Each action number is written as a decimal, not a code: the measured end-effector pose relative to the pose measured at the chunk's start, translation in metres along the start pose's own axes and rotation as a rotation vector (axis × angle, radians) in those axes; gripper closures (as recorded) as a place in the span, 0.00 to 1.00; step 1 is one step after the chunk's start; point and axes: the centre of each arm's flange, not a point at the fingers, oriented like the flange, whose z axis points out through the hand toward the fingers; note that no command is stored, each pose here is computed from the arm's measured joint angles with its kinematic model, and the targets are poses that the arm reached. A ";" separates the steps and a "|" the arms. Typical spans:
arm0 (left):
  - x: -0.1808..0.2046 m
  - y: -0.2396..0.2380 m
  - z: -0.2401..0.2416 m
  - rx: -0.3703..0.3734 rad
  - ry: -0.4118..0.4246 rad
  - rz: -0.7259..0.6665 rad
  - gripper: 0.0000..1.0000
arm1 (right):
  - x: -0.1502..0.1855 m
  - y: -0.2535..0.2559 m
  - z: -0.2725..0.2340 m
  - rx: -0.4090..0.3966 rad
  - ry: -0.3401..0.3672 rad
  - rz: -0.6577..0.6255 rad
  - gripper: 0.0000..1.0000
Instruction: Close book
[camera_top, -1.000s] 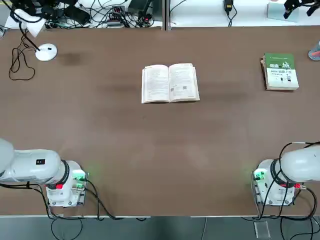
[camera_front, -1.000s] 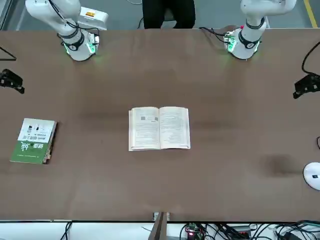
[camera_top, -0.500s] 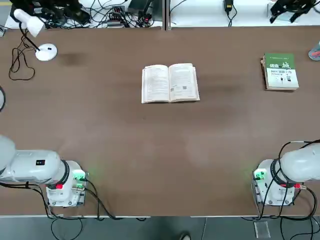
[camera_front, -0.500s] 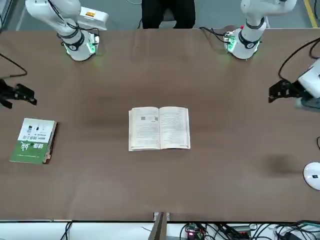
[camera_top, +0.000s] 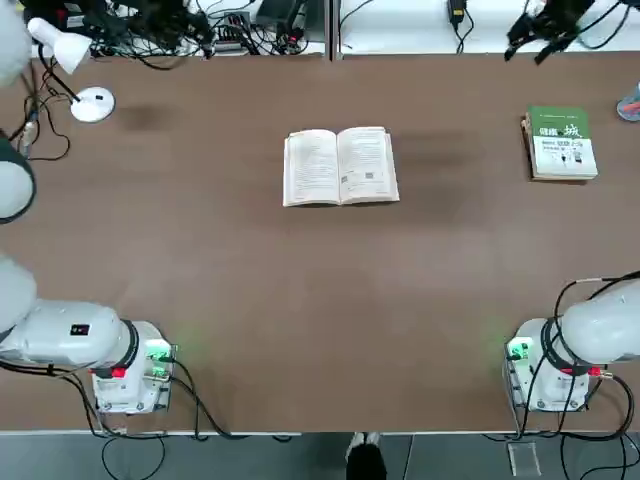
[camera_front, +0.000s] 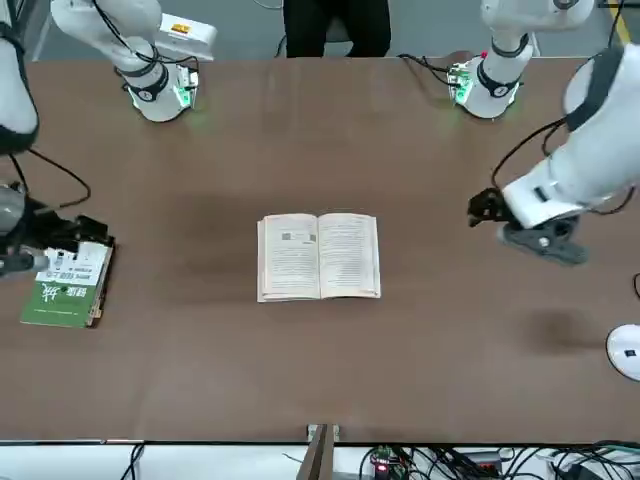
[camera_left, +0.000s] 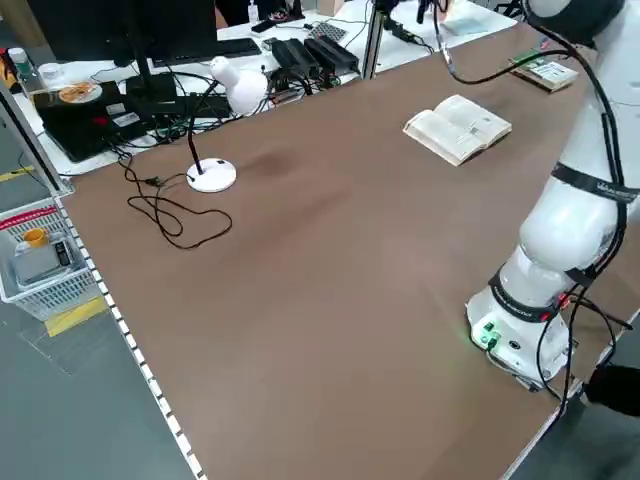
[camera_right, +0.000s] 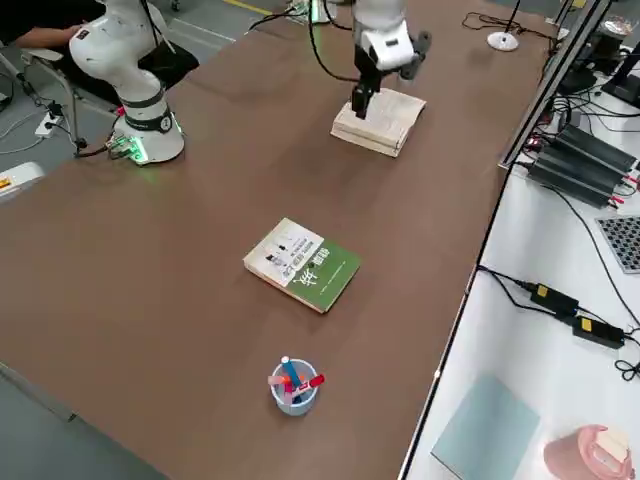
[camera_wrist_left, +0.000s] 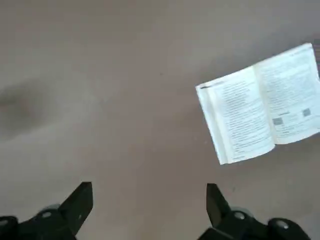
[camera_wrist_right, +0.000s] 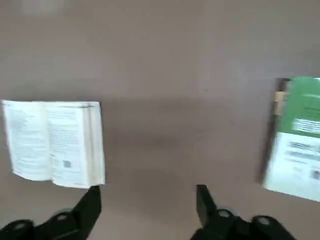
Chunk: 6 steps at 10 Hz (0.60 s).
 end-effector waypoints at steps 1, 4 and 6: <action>0.006 0.011 0.012 -0.005 0.003 0.019 0.00 | 0.007 0.000 0.016 0.041 -0.004 0.018 0.37; 0.019 0.027 0.039 0.025 0.007 0.062 0.00 | 0.018 -0.010 0.048 0.109 -0.017 0.035 0.68; 0.025 0.028 0.054 0.031 0.004 0.069 0.00 | 0.021 -0.032 0.068 0.143 -0.028 0.041 0.90</action>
